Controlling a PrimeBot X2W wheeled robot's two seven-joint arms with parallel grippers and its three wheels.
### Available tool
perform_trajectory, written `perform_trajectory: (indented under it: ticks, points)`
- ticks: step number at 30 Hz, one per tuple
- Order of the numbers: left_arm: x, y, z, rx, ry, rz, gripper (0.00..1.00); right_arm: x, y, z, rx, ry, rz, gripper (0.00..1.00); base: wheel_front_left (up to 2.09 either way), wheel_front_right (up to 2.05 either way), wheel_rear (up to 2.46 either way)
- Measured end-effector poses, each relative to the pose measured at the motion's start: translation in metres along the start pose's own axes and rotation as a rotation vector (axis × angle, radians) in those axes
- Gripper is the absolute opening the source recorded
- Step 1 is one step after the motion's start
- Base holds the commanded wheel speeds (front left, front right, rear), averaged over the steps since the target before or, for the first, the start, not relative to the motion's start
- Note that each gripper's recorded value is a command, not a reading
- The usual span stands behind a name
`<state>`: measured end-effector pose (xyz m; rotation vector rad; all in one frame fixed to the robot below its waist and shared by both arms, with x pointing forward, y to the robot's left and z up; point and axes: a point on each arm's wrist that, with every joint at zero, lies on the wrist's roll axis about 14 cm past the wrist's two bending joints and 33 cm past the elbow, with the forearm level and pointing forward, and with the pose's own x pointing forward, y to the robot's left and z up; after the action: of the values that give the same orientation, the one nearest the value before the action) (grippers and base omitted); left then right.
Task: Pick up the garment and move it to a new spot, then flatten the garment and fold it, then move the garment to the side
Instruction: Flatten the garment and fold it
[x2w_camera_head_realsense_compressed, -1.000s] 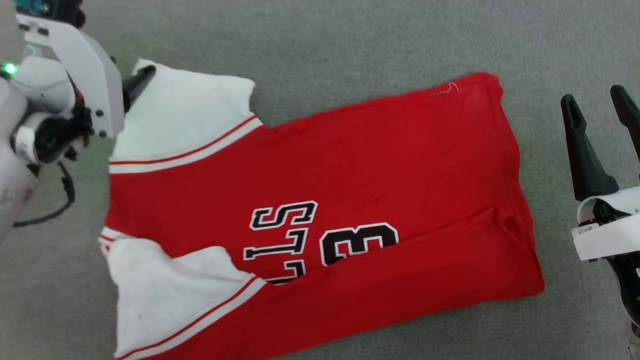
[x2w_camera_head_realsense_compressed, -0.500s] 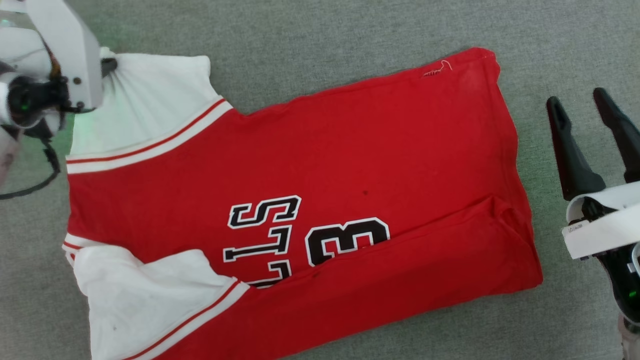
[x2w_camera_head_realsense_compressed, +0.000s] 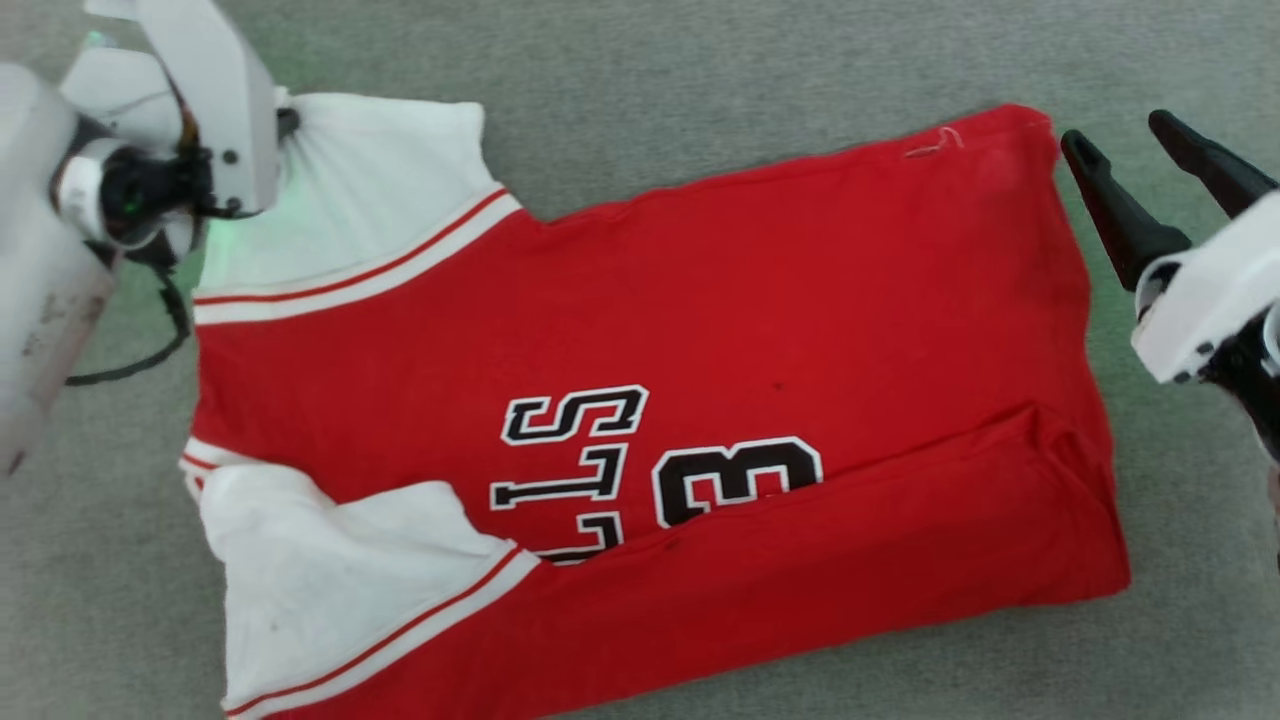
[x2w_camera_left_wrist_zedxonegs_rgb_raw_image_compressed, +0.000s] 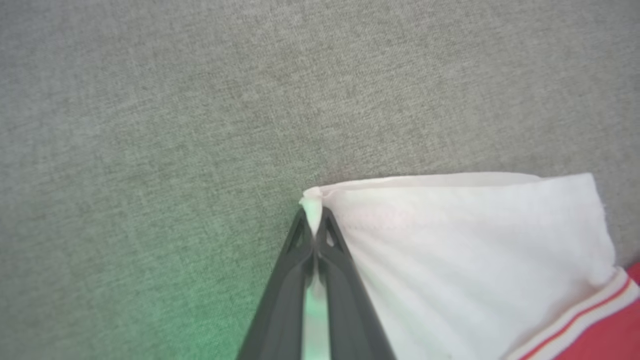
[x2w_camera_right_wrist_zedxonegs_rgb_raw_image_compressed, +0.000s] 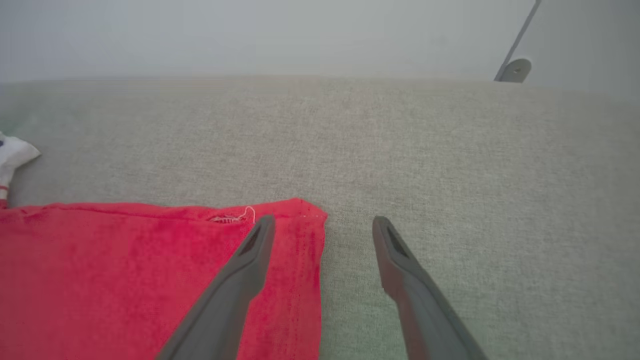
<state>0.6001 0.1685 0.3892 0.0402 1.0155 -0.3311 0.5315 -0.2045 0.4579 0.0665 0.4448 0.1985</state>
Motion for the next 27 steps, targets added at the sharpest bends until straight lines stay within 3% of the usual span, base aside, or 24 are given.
perform_trajectory:
  ticks: [12,13,14,27]
  points:
    - [-0.003,0.005,-0.002,-0.014,-0.024,-0.002,0.00,0.045,0.011,-0.050,0.020,0.340,0.055,1.00,0.00,0.00,0.00]
    - [-0.002,0.006,-0.002,-0.015,-0.027,-0.001,0.00,0.046,0.011,-0.051,0.016,0.360,0.057,0.38,0.00,0.00,0.00]
    - [-0.002,0.006,-0.002,-0.016,-0.026,-0.002,0.00,0.047,0.011,-0.053,0.006,0.385,0.060,0.00,0.00,0.00,0.00]
    - [-0.013,0.004,0.011,-0.024,-0.104,-0.009,0.00,0.049,0.017,-0.036,-0.008,0.376,0.073,0.00,0.00,0.00,0.00]
